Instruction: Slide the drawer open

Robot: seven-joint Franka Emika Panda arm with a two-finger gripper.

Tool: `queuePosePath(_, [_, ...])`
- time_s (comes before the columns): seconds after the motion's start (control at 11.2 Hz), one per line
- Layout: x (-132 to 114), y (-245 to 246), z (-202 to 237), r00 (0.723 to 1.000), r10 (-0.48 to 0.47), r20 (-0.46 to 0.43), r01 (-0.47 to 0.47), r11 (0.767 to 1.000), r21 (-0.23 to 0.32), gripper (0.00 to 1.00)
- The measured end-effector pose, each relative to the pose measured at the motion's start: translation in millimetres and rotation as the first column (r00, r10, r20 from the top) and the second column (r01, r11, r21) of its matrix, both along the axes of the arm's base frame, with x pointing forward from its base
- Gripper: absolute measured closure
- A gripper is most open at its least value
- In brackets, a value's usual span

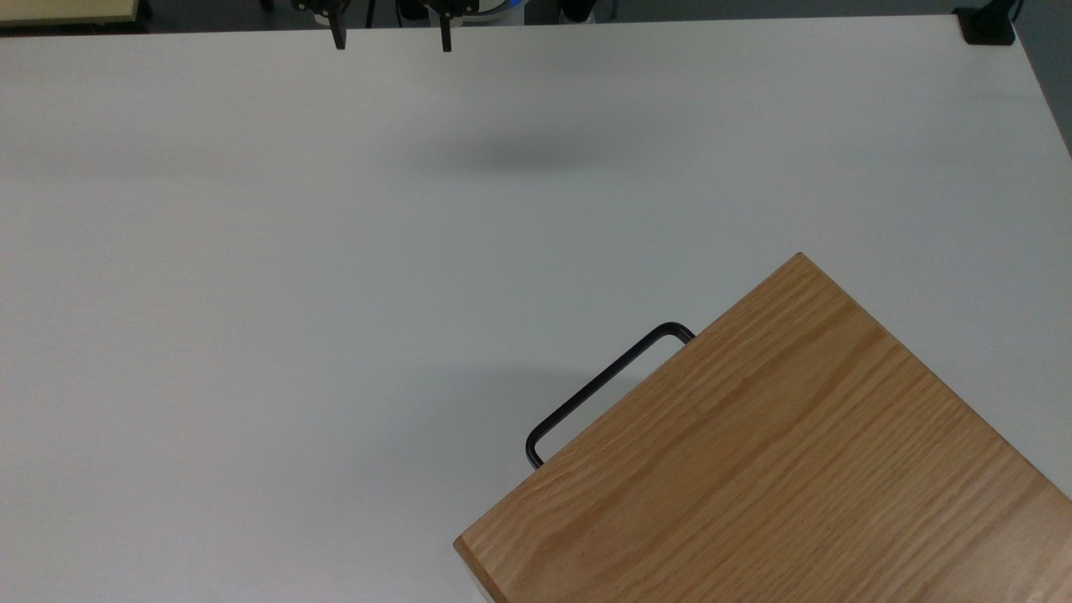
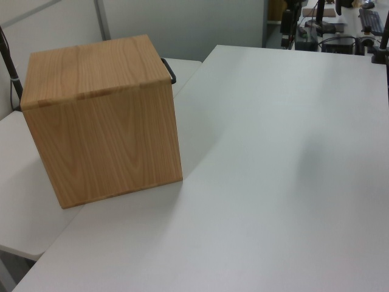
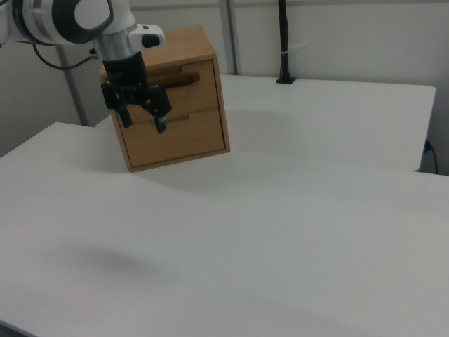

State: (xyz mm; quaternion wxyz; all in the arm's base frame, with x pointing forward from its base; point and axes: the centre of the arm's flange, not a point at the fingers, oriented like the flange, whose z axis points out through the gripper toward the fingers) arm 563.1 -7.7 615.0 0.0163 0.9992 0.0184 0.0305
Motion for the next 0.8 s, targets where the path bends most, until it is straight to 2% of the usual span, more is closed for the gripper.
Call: queuePosePath(0.8, [5.5, 1.9, -6.0, 1.000, -0.007, 0.004, 0.007, 1.000, -0.007, 0.00])
